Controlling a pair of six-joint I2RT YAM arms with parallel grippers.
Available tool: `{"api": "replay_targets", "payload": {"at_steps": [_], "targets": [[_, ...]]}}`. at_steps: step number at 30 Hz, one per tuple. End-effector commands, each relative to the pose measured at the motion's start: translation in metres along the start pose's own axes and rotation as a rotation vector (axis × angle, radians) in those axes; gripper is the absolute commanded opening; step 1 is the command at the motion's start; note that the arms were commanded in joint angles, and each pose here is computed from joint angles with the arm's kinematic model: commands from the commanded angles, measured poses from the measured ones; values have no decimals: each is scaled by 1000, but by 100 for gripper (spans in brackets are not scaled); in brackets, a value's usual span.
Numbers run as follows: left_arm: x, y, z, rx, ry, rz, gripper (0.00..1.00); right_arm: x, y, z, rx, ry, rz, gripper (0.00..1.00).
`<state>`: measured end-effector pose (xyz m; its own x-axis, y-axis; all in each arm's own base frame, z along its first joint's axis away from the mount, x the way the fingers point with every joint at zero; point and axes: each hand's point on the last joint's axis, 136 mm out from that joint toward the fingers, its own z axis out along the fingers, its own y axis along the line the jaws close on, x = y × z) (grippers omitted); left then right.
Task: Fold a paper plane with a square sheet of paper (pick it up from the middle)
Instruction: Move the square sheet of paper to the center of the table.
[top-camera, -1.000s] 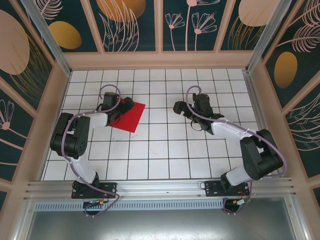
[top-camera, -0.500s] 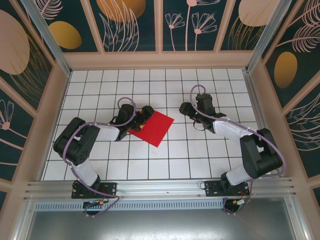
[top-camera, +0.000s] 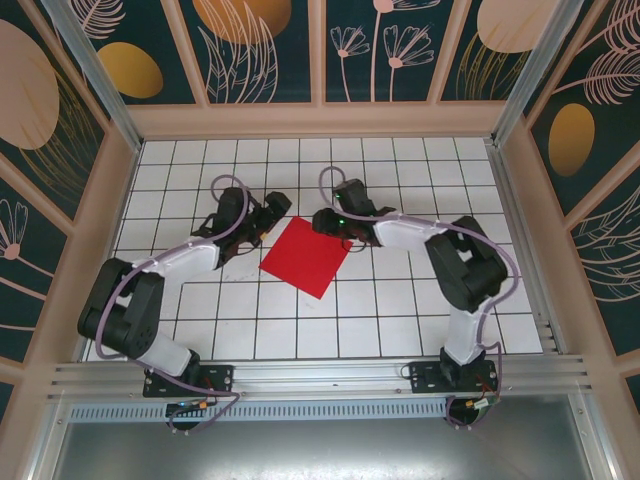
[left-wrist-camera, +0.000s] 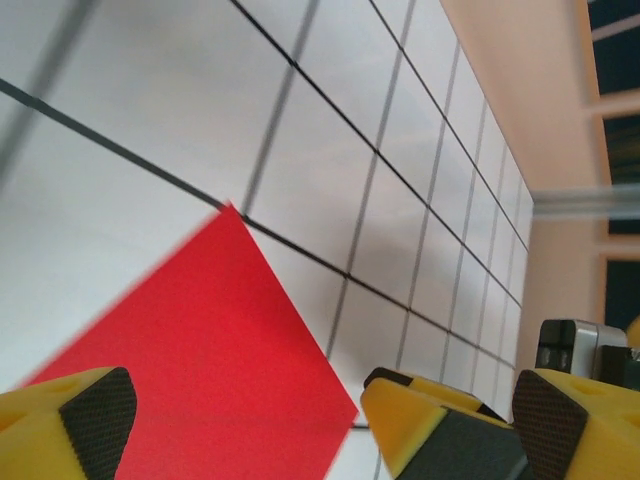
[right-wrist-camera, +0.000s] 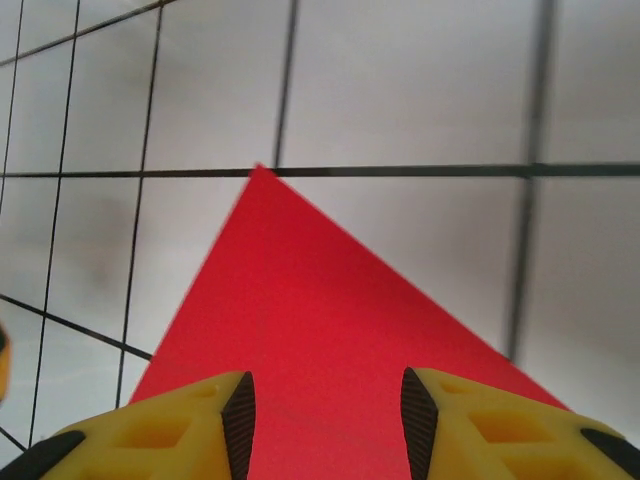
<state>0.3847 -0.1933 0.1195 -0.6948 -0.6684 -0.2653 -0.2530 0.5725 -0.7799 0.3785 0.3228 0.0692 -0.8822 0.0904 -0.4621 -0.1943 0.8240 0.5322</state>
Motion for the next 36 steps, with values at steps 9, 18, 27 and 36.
{"api": "replay_targets", "payload": {"at_steps": [9, 18, 27, 36], "targets": [[-18, 45, -33, -239, -102, 101, 99, 22, -18, 44, 109, 143, -22, 45], [-30, 53, -41, -364, -122, 231, 99, 53, -121, -14, 385, 127, 136, 44], [-27, 57, -36, -376, -96, 253, 99, 46, -162, -105, 546, 39, 155, 48], [-23, 59, -32, -372, -79, 250, 99, 67, -112, -93, 436, 266, -246, 97]]}}
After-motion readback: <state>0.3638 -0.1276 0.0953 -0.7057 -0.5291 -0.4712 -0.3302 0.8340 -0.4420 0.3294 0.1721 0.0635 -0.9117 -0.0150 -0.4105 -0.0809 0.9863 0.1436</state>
